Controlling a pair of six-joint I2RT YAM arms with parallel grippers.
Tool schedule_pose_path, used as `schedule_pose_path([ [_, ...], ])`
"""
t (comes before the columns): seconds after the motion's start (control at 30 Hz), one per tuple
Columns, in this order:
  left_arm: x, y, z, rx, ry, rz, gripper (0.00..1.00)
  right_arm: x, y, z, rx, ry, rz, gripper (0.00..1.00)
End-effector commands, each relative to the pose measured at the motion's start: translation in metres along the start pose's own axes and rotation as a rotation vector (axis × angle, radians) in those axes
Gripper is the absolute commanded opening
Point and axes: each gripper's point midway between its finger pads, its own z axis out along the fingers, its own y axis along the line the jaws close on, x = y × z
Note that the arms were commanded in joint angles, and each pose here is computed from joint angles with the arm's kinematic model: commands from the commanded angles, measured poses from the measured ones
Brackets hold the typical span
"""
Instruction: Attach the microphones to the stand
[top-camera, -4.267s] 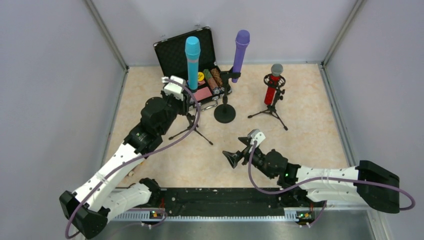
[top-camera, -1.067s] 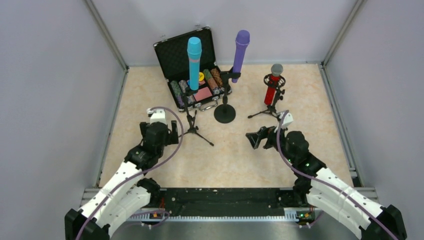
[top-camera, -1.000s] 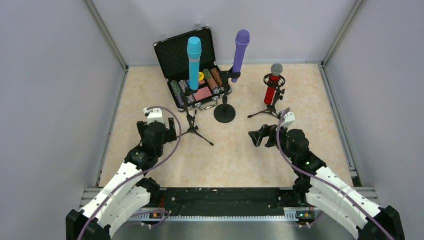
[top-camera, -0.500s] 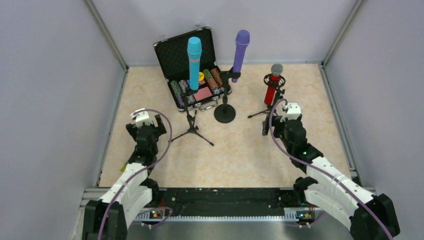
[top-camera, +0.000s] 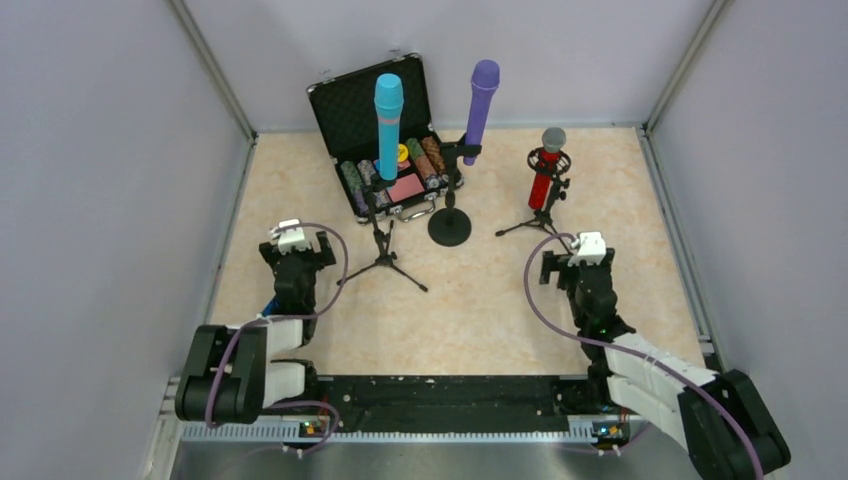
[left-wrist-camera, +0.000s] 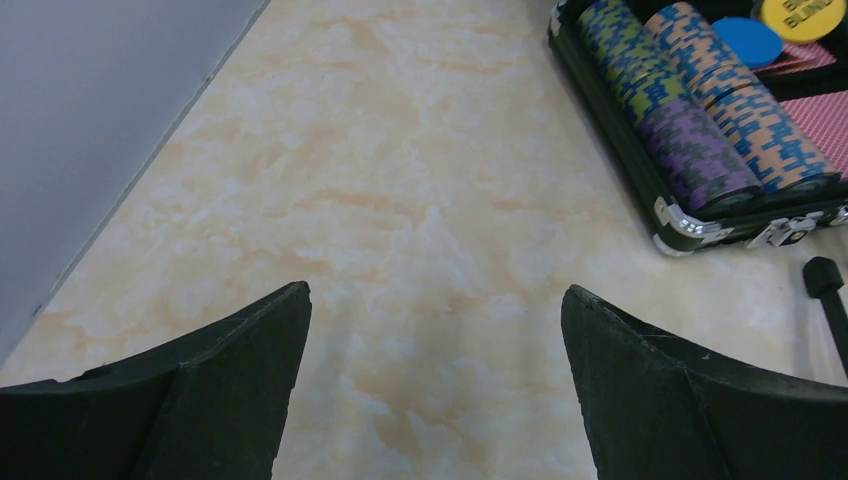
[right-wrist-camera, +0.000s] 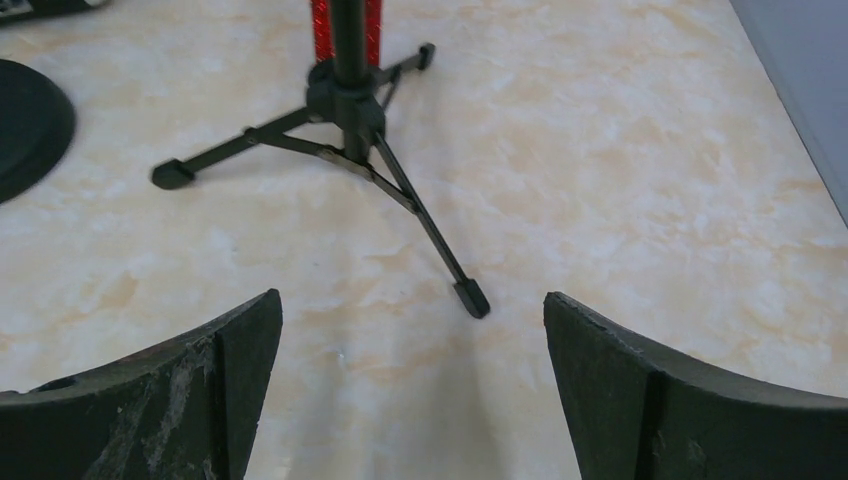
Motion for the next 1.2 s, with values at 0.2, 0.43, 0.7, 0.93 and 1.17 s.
schedule_pose_path([
  [0.2, -0.03, -0.022, 0.024, 0.135, -0.189, 0.031, 0.99, -0.033, -0.018, 0.028, 0.025, -0.189, 0.064, 0.99],
  [0.43, -0.017, -0.011, 0.045, 0.025, -0.034, -0.007, 0.99, -0.026, -0.016, 0.06, -0.017, -0.074, 0.094, 0.99],
  [0.7, -0.016, -0.013, 0.047, 0.045, -0.031, 0.004, 0.99, -0.037, -0.022, 0.029, -0.014, -0.205, 0.099, 0.96],
  [0.93, -0.016, -0.013, 0.047, 0.046, -0.029, 0.004, 0.99, -0.04, -0.045, 0.009, 0.087, -0.294, 0.01, 0.92],
  [1.17, -0.016, -0.013, 0.047, 0.045, -0.028, 0.004, 0.99, -0.026, -0.056, 0.024, 0.174, -0.303, -0.008, 0.99],
])
